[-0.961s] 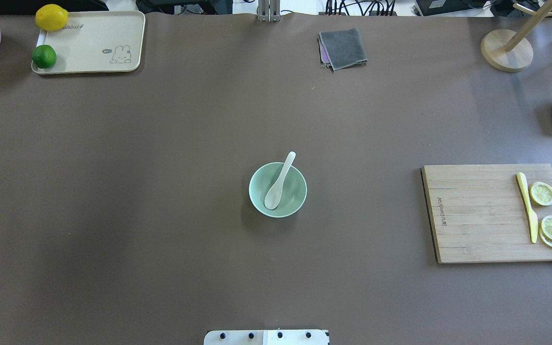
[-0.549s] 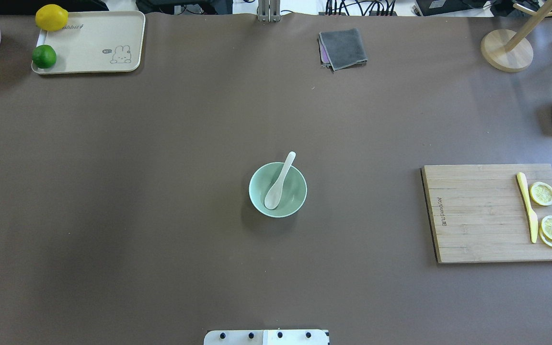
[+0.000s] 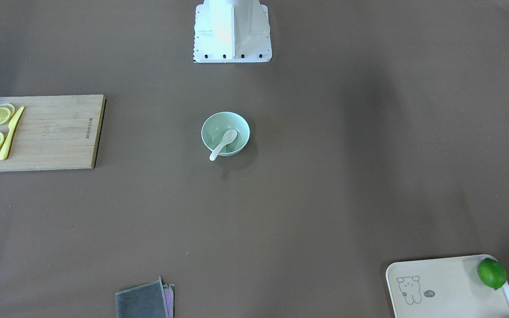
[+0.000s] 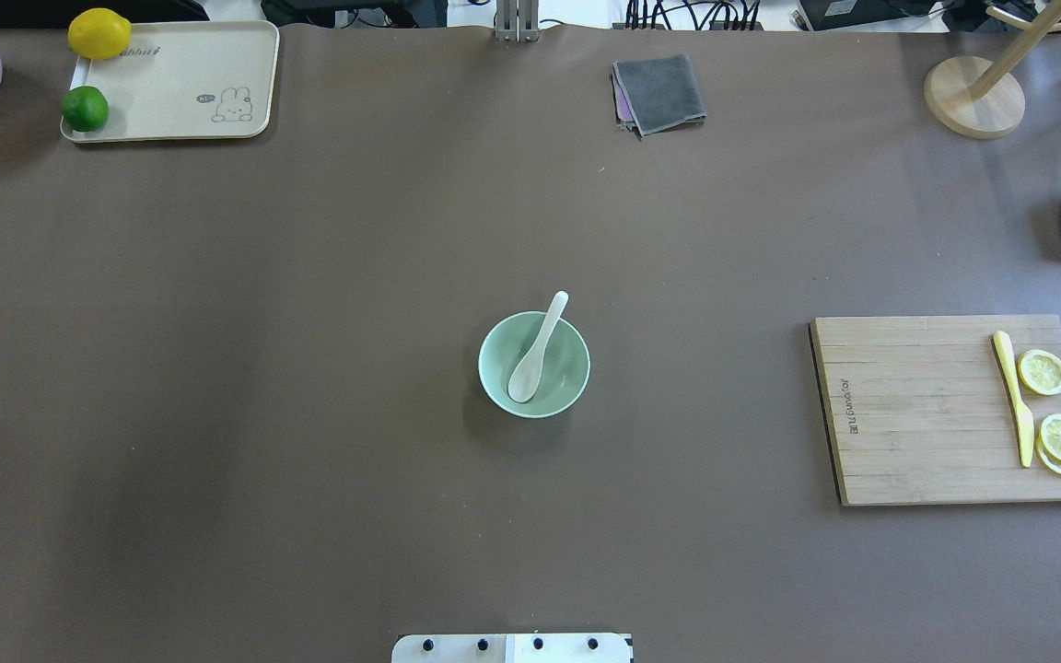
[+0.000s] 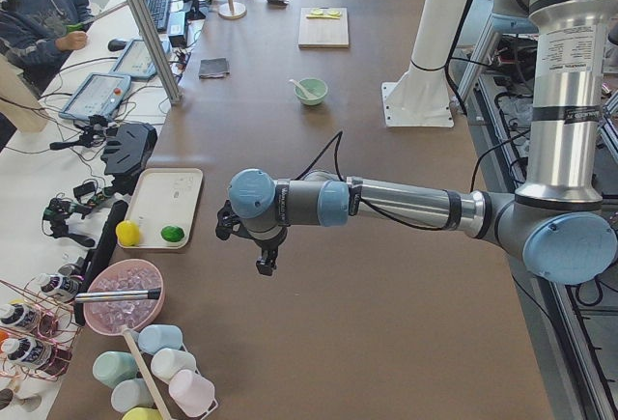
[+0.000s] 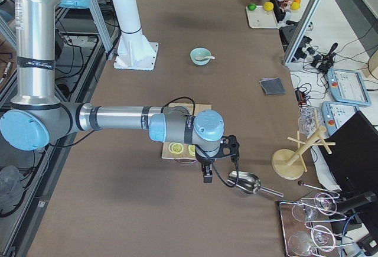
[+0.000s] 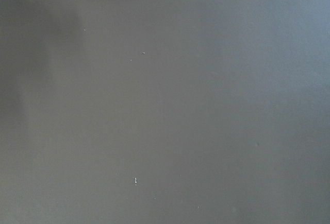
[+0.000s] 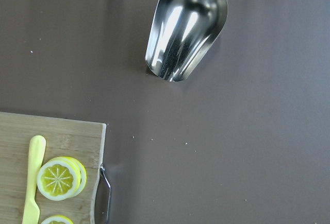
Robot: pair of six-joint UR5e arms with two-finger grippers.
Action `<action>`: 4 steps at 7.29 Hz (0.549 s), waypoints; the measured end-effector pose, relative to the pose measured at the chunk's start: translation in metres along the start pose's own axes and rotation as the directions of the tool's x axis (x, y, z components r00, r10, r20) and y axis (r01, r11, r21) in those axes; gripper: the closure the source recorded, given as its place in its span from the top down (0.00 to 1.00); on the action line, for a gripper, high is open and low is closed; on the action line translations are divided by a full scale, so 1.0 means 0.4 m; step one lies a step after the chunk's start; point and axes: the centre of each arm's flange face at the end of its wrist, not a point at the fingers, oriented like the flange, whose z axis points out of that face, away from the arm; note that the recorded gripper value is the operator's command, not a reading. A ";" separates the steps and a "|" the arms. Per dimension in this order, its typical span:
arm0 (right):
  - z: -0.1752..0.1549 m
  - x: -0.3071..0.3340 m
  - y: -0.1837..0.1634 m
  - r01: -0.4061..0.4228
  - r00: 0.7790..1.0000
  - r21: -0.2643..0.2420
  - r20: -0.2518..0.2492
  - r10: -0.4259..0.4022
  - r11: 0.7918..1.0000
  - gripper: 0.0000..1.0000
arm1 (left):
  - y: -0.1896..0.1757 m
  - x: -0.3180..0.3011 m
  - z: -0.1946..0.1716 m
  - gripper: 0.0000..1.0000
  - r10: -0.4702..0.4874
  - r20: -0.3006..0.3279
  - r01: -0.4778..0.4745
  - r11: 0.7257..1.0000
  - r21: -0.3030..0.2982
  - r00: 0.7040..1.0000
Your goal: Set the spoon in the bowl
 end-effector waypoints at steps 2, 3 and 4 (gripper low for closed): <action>0.014 0.022 0.002 -0.014 1.000 -0.009 -0.002 0.014 1.000 1.00 | 0.006 0.020 -0.023 0.98 0.019 0.032 -0.019 1.000 0.014 0.999; 0.018 0.025 0.002 -0.021 1.000 -0.011 0.003 0.021 1.000 1.00 | 0.019 0.029 -0.030 0.98 0.023 0.042 -0.024 1.000 0.016 0.999; 0.018 0.025 0.001 -0.026 1.000 -0.011 0.008 0.026 1.000 1.00 | 0.032 0.021 -0.023 0.98 0.016 0.046 -0.016 1.000 0.009 0.999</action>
